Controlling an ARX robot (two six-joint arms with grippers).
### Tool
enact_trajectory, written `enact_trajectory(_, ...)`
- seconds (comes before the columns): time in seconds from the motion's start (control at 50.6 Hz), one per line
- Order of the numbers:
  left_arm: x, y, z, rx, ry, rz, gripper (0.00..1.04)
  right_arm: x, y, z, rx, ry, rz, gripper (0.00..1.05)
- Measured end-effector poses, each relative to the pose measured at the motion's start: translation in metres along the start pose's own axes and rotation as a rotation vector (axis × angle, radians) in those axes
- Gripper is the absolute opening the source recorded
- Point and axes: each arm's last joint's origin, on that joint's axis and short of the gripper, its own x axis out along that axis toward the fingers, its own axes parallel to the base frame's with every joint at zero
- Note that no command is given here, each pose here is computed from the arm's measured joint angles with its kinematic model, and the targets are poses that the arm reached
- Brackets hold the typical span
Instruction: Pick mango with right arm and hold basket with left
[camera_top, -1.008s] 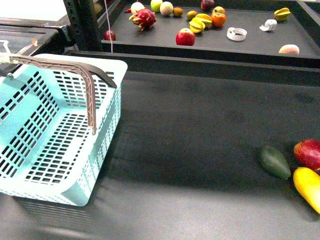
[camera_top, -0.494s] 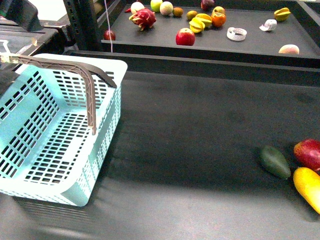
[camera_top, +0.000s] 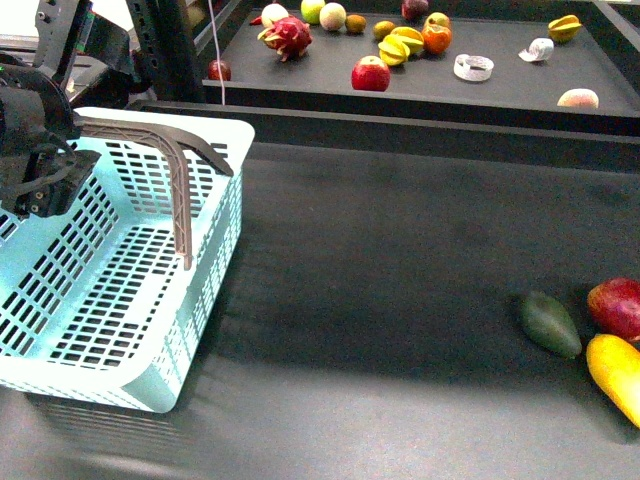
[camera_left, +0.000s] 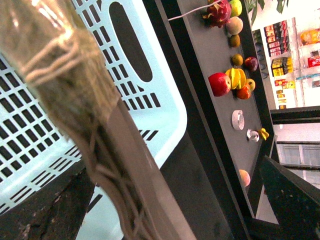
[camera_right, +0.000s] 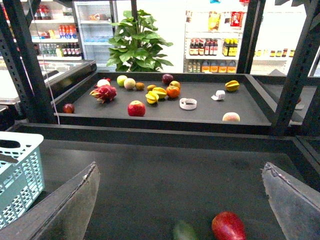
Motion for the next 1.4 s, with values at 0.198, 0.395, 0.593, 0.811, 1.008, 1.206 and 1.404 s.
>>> enact_trajectory(0.198,0.016,0.008,0.001,-0.055,-0.009,0.016,0.85,0.0,0.0,0.0,0.0,0.0,0.0,0.97)
enact_trajectory(0.395,0.019,0.007,0.008,-0.091,-0.044,0.007,0.52,0.0,0.0,0.0,0.0,0.0,0.0,0.97)
enact_trajectory(0.593,0.015,0.014,0.009,-0.154,-0.035,0.027,0.17,0.0,0.0,0.0,0.0,0.0,0.0,0.97)
enact_trajectory(0.811,-0.008,0.004,0.007,-0.128,0.002,0.018,0.07,0.0,0.0,0.0,0.0,0.0,0.0,0.97)
enact_trajectory(1.008,-0.042,-0.029,0.002,0.018,0.072,-0.127,0.07,0.0,0.0,0.0,0.0,0.0,0.0,0.97)
enact_trajectory(1.206,-0.083,-0.049,-0.018,0.342,0.2,-0.332,0.07,0.0,0.0,0.0,0.0,0.0,0.0,0.97)
enact_trajectory(1.404,-0.115,-0.045,-0.05,0.632,0.299,-0.434,0.07,0.0,0.0,0.0,0.0,0.0,0.0,0.97)
